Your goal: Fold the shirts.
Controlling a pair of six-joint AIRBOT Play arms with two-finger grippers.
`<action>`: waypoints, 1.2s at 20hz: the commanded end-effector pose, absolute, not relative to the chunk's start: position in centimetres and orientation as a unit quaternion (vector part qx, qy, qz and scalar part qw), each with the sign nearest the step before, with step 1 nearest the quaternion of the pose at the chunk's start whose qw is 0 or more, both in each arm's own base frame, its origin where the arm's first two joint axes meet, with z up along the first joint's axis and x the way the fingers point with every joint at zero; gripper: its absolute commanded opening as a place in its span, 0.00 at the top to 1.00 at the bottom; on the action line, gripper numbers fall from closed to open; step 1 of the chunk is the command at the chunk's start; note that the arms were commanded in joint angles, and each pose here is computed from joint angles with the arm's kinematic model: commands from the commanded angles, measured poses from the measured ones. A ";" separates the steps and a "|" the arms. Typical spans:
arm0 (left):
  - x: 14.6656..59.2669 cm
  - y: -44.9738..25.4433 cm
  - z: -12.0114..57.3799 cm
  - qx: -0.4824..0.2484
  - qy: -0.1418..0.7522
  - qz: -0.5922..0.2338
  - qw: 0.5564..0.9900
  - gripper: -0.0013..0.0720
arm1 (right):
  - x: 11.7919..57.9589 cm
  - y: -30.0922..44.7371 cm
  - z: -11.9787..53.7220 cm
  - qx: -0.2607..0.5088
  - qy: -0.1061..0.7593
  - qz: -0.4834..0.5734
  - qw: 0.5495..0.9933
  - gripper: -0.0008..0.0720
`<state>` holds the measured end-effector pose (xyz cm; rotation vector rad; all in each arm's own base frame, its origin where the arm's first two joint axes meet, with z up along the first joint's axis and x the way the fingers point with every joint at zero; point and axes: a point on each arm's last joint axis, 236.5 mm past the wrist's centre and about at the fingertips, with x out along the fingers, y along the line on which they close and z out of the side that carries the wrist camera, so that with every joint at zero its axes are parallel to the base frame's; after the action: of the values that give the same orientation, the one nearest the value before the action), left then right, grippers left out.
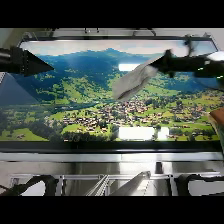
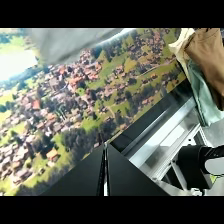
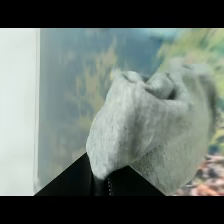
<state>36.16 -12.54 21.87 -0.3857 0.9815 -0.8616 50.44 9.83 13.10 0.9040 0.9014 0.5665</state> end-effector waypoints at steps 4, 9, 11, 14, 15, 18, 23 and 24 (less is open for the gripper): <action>37.7 -14.1 17.4 -0.168 0.488 -0.433 0.739 0.96 | 38.2 -15.5 17.6 0.378 0.401 -0.095 0.829 0.97; 36.7 -17.6 10.0 -0.174 0.534 -0.462 0.687 0.96 | 22.5 -26.5 18.5 0.378 0.391 -0.352 0.762 0.97; 35.4 -18.4 6.3 -0.198 0.569 -0.454 0.657 0.96 | 17.2 -28.0 16.3 0.386 0.434 -0.409 0.704 0.97; 33.0 -18.7 2.5 -0.231 0.613 -0.443 0.612 0.96 | 11.8 -29.1 13.8 0.372 0.484 -0.470 0.638 0.97; 32.4 -18.8 1.6 -0.236 0.620 -0.441 0.604 0.96 | 11.2 -29.0 13.0 0.379 0.491 -0.474 0.625 0.97; 31.0 -18.8 0.4 -0.243 0.631 -0.442 0.589 0.96 | 9.6 -28.1 10.2 0.389 0.527 -0.476 0.587 0.97; 30.4 -18.9 0.0 -0.242 0.633 -0.447 0.583 0.96 | 7.6 -27.4 7.4 0.390 0.565 -0.485 0.541 0.24; 30.4 -18.8 0.0 -0.243 0.633 -0.447 0.583 0.96 | 7.6 -27.4 7.4 0.389 0.566 -0.485 0.541 0.17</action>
<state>30.75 -18.82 0.34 -0.5647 1.4706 -1.0379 8.85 -27.65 8.36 0.9204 1.2878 -1.1191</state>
